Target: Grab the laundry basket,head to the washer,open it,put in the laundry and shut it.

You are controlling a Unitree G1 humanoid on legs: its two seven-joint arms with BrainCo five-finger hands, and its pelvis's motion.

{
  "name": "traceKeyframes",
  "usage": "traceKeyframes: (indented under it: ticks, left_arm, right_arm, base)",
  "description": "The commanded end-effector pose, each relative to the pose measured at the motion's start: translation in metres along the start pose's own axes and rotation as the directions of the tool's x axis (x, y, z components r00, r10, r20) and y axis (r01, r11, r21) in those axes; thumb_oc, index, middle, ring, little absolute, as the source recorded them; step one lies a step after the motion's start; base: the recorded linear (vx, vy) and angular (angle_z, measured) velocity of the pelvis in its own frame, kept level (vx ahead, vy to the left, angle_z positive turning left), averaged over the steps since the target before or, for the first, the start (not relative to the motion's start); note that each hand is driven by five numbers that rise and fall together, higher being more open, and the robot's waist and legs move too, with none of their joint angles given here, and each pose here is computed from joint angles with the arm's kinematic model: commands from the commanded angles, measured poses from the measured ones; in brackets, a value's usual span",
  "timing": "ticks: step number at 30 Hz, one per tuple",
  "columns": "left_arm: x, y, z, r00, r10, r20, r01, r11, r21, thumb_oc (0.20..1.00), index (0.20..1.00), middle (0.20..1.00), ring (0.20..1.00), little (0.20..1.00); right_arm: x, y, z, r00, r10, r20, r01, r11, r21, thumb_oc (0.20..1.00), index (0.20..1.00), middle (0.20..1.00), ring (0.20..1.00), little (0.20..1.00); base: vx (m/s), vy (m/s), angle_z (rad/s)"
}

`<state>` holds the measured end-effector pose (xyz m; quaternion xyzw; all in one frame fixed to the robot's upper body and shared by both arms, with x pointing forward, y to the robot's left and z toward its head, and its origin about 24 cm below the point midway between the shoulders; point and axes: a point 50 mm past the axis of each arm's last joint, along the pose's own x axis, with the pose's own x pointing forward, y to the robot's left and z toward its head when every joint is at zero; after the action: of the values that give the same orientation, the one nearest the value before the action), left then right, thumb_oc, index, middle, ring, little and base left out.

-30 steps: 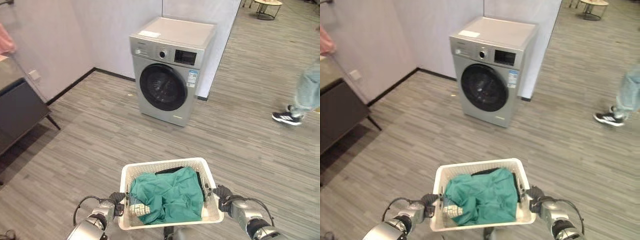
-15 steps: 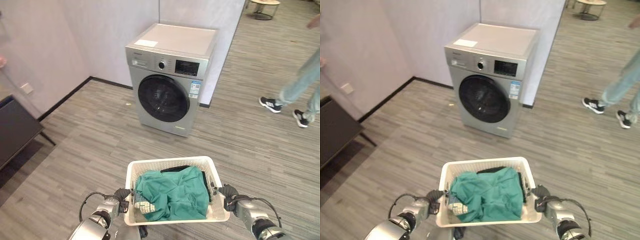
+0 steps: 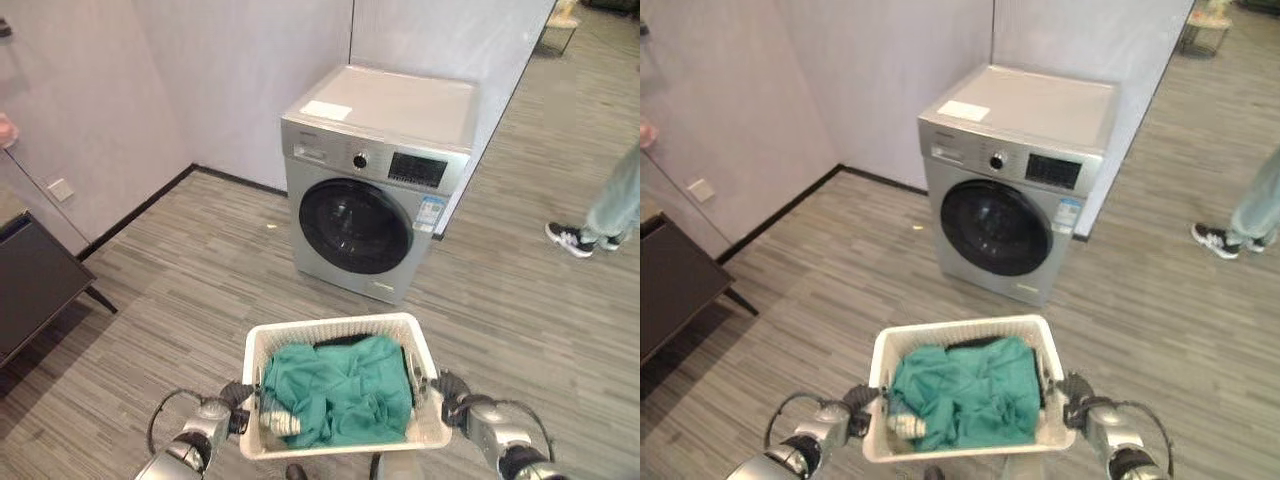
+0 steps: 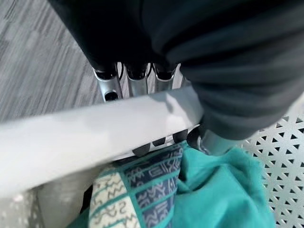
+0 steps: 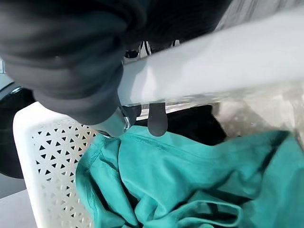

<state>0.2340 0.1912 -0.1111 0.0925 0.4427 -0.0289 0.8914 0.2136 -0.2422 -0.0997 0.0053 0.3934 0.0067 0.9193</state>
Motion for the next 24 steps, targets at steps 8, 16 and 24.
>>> traceKeyframes:
  ticks: [8,16,24]
  left_arm:
    - [0.002,-0.019,0.029,0.985,-0.143,0.097,0.135,0.987,0.083,0.200,0.200,0.200,0.200,0.200]
    - [0.001,-0.012,0.006,0.992,-0.123,0.024,0.122,0.991,0.047,0.200,0.200,0.200,0.200,0.200]
    - [0.001,-0.009,0.006,0.993,-0.116,0.029,0.115,0.993,0.039,0.200,0.200,0.200,0.200,0.200]
  right_arm:
    - [-0.012,0.003,-0.050,0.977,0.120,-0.179,-0.107,0.991,0.081,0.200,0.200,0.200,0.200,0.200]
    - [-0.010,0.009,-0.053,0.970,0.135,-0.203,-0.119,0.989,0.086,0.200,0.200,0.200,0.200,0.200]
    - [-0.012,0.011,-0.061,0.966,0.141,-0.215,-0.122,0.988,0.096,0.200,0.200,0.200,0.200,0.200]
  base:
    - [0.05,-0.063,0.57]
    - [0.04,-0.043,0.26]
    - [0.03,0.002,0.02]
